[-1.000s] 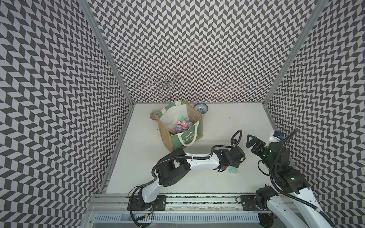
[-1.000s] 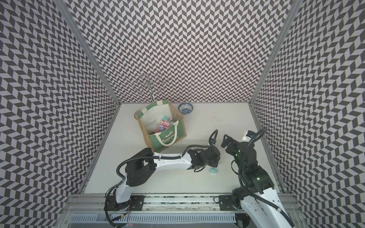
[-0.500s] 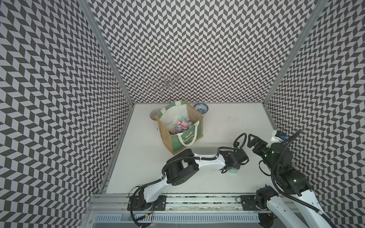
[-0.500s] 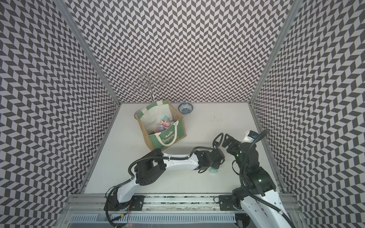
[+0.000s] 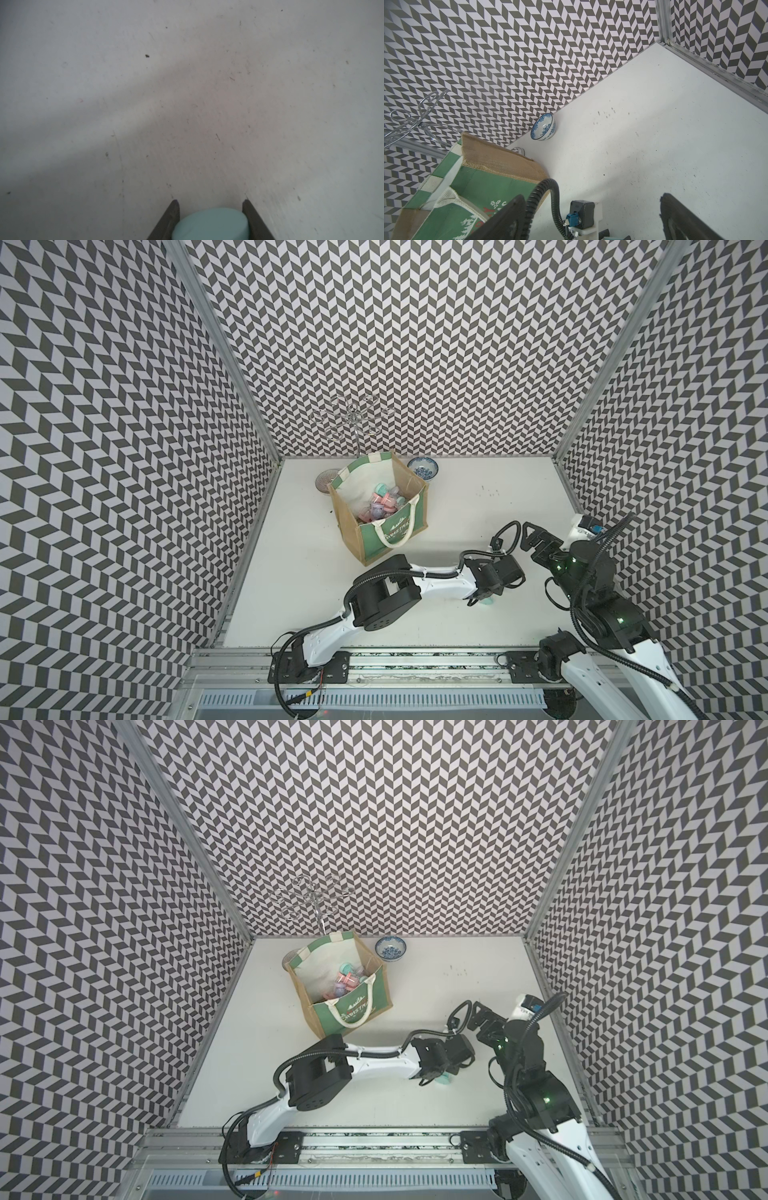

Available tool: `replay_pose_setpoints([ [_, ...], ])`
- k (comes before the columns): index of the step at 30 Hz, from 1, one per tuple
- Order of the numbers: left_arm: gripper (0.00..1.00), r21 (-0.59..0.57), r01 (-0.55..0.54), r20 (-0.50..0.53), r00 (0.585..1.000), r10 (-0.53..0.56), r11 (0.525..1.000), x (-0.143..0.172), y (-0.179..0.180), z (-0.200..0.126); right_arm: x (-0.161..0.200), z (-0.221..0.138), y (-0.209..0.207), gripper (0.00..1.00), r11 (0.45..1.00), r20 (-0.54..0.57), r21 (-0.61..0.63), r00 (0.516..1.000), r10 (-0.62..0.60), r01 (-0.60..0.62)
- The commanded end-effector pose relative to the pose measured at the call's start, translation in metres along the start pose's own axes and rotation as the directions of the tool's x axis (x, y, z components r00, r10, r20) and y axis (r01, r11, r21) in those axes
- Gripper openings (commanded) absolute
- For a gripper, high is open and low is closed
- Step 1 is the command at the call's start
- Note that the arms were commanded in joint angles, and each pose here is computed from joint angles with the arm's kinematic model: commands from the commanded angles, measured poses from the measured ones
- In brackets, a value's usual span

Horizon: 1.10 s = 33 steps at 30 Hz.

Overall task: Put the hourglass into the canvas bag
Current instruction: Pick up the hourglass from the center of the board.

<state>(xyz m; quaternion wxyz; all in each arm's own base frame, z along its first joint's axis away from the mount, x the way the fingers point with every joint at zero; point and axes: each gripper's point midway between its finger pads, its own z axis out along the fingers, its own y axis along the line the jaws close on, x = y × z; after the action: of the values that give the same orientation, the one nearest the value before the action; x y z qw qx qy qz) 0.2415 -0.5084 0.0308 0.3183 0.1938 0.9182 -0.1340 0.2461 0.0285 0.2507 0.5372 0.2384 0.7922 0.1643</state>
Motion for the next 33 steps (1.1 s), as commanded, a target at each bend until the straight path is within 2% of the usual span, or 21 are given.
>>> replay_pose_setpoints([
  [1,0.42,-0.012,0.056,0.061,0.997,-0.055,0.998,-0.021,0.012,-0.016,-0.017,-0.006,0.009,0.99,0.999,0.055,-0.035,0.998,0.026,-0.024],
  [8,0.39,-0.006,0.104,0.143,0.985,-0.102,0.995,-0.043,0.027,-0.041,-0.016,-0.005,0.014,0.99,0.998,0.049,-0.059,0.999,0.022,-0.019],
  [13,0.39,-0.01,0.13,0.214,0.969,-0.125,0.991,-0.063,0.041,-0.071,-0.018,-0.006,0.024,0.99,0.995,0.047,-0.104,0.999,0.015,-0.01],
  [20,0.39,0.004,0.172,0.328,0.93,-0.164,0.985,-0.104,0.075,-0.13,-0.014,-0.003,0.049,0.99,0.973,0.018,-0.228,1.0,-0.016,0.02],
  [33,0.37,0.045,0.221,0.512,0.832,-0.213,0.974,-0.173,0.142,-0.247,0.02,0.02,0.1,0.99,0.881,-0.108,-0.473,0.992,-0.064,0.005],
])
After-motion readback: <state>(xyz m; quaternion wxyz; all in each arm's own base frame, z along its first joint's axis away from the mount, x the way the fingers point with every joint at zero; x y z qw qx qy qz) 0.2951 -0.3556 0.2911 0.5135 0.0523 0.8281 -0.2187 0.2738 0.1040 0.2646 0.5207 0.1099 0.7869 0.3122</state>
